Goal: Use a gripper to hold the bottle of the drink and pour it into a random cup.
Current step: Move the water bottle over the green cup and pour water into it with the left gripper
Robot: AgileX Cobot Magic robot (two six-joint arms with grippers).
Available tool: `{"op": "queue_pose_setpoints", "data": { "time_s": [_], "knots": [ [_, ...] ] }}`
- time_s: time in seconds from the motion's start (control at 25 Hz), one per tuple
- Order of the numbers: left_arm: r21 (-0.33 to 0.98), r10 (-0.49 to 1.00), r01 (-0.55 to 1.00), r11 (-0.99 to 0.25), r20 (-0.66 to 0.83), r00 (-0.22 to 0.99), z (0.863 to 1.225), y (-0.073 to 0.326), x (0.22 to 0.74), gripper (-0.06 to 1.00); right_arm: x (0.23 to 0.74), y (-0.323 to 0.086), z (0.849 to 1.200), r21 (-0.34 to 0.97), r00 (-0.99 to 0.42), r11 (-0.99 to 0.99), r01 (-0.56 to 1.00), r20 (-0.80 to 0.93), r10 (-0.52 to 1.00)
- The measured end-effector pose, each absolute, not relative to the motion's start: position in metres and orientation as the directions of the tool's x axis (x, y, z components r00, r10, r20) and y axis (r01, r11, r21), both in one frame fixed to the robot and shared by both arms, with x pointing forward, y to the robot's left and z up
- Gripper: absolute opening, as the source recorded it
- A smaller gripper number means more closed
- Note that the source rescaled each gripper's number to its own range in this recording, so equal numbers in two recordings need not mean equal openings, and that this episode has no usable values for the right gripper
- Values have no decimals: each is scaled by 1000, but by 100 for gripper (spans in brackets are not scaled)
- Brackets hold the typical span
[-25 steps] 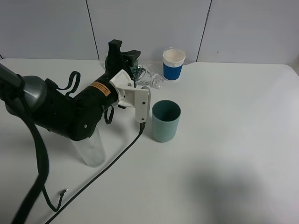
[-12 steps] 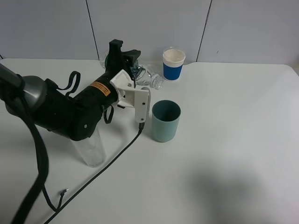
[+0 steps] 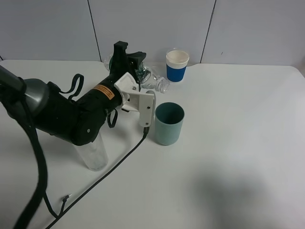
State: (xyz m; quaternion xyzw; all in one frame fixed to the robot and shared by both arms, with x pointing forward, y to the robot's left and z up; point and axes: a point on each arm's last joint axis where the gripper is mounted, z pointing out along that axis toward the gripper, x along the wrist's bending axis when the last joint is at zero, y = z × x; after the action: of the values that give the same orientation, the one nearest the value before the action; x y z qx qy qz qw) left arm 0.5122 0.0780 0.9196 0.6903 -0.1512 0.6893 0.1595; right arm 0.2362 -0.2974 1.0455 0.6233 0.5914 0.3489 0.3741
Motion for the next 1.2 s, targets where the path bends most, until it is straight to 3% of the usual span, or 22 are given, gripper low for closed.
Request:
{"op": "queue_pose_setpoints", "data": {
  "time_s": [1.2],
  "knots": [
    [-38,-34,-428,-903,999,-17,920,78,512,5,236,-297,1045,879,57,-20,476,-8,998]
  ]
}}
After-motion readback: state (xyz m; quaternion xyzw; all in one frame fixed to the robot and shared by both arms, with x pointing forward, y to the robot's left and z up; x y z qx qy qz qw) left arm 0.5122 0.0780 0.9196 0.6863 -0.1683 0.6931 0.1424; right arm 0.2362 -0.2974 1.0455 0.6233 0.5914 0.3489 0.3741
